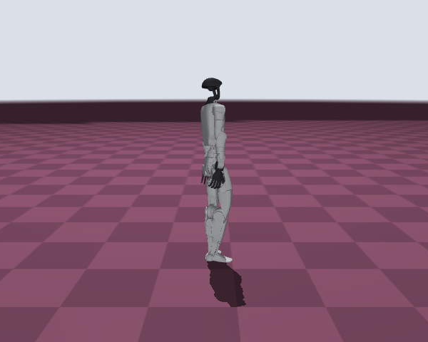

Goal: Walk run

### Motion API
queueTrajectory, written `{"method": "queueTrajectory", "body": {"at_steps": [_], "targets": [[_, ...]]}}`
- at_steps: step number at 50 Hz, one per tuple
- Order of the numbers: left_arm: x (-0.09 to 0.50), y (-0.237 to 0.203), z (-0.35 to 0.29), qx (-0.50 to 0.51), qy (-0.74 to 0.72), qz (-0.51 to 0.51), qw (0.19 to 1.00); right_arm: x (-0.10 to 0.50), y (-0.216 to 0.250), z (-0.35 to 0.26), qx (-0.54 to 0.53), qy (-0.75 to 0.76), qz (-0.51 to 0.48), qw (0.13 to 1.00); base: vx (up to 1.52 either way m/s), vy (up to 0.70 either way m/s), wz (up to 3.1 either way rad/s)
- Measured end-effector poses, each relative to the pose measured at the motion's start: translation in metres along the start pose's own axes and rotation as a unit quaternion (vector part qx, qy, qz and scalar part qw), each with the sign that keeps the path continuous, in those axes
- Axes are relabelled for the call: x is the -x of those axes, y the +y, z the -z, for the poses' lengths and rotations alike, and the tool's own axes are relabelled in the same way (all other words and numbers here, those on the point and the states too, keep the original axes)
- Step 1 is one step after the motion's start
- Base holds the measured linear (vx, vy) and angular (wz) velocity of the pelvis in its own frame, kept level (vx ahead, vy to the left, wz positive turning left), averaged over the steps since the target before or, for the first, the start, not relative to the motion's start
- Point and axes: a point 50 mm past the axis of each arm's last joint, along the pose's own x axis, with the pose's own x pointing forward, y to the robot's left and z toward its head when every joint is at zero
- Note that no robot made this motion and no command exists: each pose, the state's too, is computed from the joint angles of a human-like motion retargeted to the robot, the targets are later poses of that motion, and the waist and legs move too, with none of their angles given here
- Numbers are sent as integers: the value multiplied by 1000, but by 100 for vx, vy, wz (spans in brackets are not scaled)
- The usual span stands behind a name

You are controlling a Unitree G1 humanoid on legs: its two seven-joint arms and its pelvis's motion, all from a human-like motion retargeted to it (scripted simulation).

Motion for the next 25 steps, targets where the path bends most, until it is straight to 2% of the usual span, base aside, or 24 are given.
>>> {"method": "queueTrajectory", "body": {"at_steps": [3, 7, 15, 25], "targets": [[-1, -25, -1, 71, 0, 27, 997, 1, -6, -4, 26, -4, 13, 1000, -5, -5, -122], [-2, -40, 9, 134, 19, 9, 991, 2, -7, -6, 44, -6, 23, 999, -3, -12, -64], [-1, -46, 35, 95, 66, 21, 993, 0, -3, 0, 45, 1, 9, 999, -3, -12, 19], [1, -61, 42, 69, 87, 45, 993, -1, 3, 10, -2, 20, -5, 1000, 8, -4, -23]]}}
